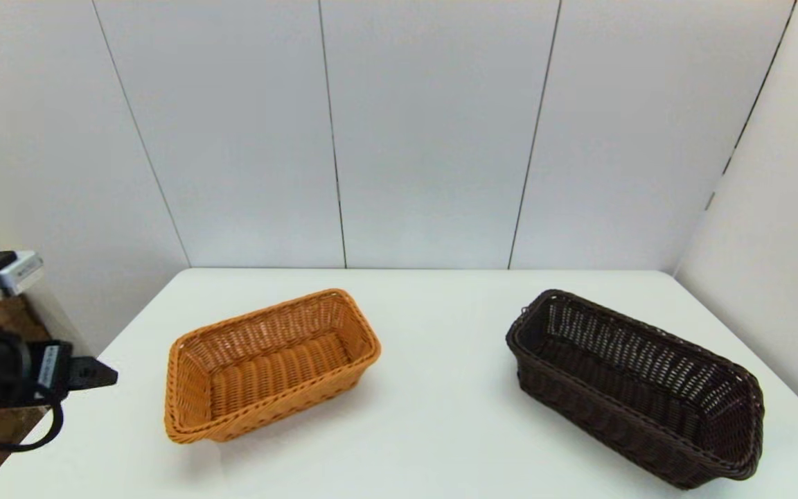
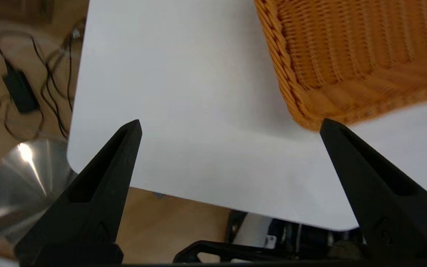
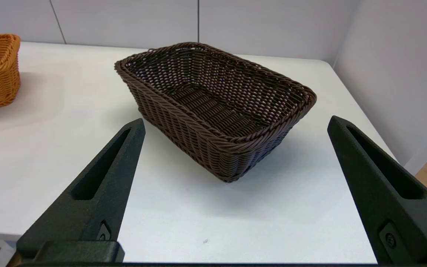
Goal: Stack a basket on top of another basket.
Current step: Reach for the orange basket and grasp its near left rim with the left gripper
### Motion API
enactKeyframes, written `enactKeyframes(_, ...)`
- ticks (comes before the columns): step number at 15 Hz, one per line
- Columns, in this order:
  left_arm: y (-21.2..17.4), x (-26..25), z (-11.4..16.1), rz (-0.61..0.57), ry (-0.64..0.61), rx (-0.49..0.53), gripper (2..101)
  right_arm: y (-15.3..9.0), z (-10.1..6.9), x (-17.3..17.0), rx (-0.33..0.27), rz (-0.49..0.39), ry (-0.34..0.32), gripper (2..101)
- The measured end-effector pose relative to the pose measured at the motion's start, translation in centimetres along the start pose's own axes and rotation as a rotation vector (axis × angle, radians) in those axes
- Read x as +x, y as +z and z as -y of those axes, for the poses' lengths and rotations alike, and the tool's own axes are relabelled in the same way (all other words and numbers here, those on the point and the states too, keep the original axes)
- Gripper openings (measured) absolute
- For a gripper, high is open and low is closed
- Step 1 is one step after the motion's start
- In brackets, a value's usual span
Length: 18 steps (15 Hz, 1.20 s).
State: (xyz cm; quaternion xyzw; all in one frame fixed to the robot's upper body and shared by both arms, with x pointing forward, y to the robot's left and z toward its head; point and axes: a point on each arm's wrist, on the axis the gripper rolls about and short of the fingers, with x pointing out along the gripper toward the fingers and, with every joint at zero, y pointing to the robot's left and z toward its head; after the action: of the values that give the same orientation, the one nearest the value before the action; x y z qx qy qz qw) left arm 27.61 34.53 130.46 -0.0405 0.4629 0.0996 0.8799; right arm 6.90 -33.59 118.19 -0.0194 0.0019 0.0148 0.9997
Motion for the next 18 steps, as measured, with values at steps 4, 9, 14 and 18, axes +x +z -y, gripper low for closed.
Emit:
enactKeyframes(4,2.4,5.7,0.7,-0.163,0.038,-0.150,97.8,0.0,0.0,0.0,0.000,0.000,0.000,97.9)
enactKeyframes(9,2.1,9.4,2.3,-0.304,0.027,-0.258,97.8,0.0,0.0,0.0,0.000,0.000,0.000,97.9)
enactKeyframes(14,1.8,10.9,2.8,-0.378,-0.033,-0.310,97.8,0.0,0.0,0.0,0.000,0.000,0.000,97.9)
enactKeyframes(18,1.8,12.8,3.1,-0.403,-0.015,-0.350,97.8,0.0,0.0,0.0,0.000,0.000,0.000,98.0)
